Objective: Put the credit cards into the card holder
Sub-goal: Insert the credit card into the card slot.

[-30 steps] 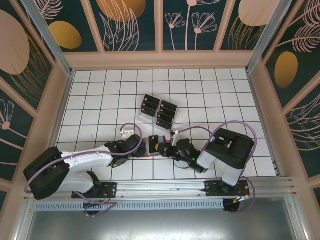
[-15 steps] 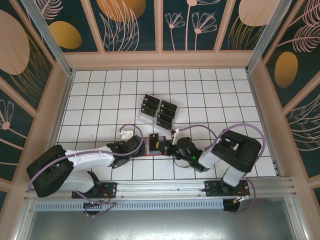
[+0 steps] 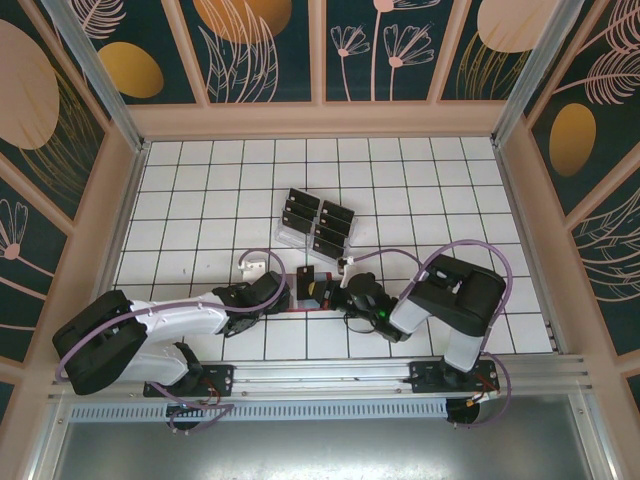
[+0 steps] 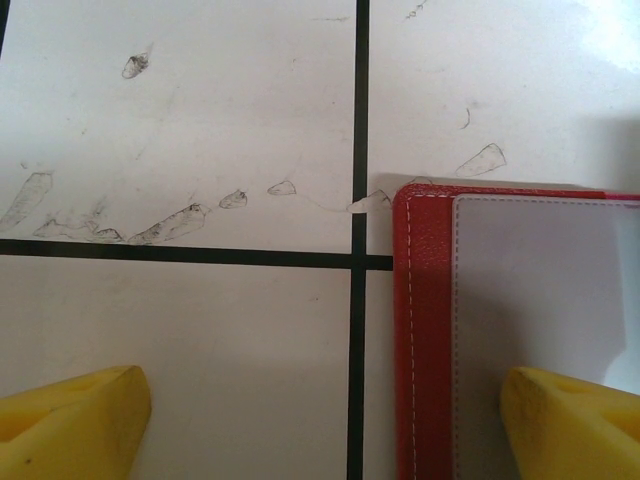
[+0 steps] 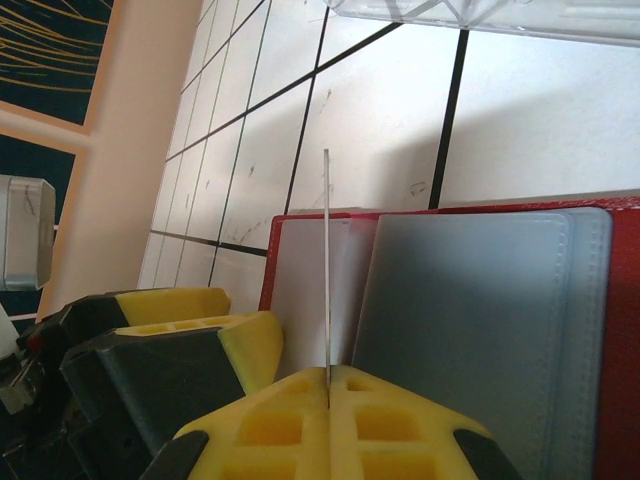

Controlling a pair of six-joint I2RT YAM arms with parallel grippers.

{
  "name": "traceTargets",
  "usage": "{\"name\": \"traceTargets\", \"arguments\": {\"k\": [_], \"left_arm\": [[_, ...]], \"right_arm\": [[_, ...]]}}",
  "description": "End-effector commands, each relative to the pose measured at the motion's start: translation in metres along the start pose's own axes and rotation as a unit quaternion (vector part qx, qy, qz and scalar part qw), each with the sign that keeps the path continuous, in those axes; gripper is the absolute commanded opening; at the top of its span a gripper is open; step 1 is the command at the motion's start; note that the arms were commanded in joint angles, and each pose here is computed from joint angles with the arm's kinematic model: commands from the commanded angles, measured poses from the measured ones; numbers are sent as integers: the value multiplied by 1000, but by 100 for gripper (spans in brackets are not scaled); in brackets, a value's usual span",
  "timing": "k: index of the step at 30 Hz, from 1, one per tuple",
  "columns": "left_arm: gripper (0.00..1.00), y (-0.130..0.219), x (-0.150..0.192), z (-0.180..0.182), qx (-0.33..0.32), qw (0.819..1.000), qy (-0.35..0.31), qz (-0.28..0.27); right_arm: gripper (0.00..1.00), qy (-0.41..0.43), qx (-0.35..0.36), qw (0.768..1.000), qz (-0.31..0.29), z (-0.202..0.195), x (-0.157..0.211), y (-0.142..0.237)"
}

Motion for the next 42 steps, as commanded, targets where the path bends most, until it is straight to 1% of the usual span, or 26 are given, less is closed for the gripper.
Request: {"name": "traceTargets", "arguments": {"k": [1, 17, 34, 36, 42], "left_arm": [[90, -5, 20, 15, -30, 999, -19, 34], [90, -6, 21, 15, -27, 999, -18, 35], [90, -5, 21, 16, -25, 999, -18, 33], [90, -5, 21, 16, -26, 999, -18, 32], [90, -5, 22, 16, -25, 999, -17, 33]], "right_arm": [[0, 9, -11, 1000, -19, 4, -5, -4], [0, -4, -20, 1000, 1, 4, 7, -8], [0, -25, 4, 1000, -10, -9, 10, 6], [0, -28, 12, 999, -22, -11, 9, 8], [0, -26, 22, 999, -24, -12, 9, 6]]}}
Point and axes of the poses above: each hand's point on the last joint's axis, 136 mm out from that joint toward the fingers, its own y axis back along the fingers, its own z axis along the line the jaws close on, x = y × z, the point moved 7 cm from there along y, back along the fingers, and after that the axes turned 8 degrees about -y, right-handed, at the moved point
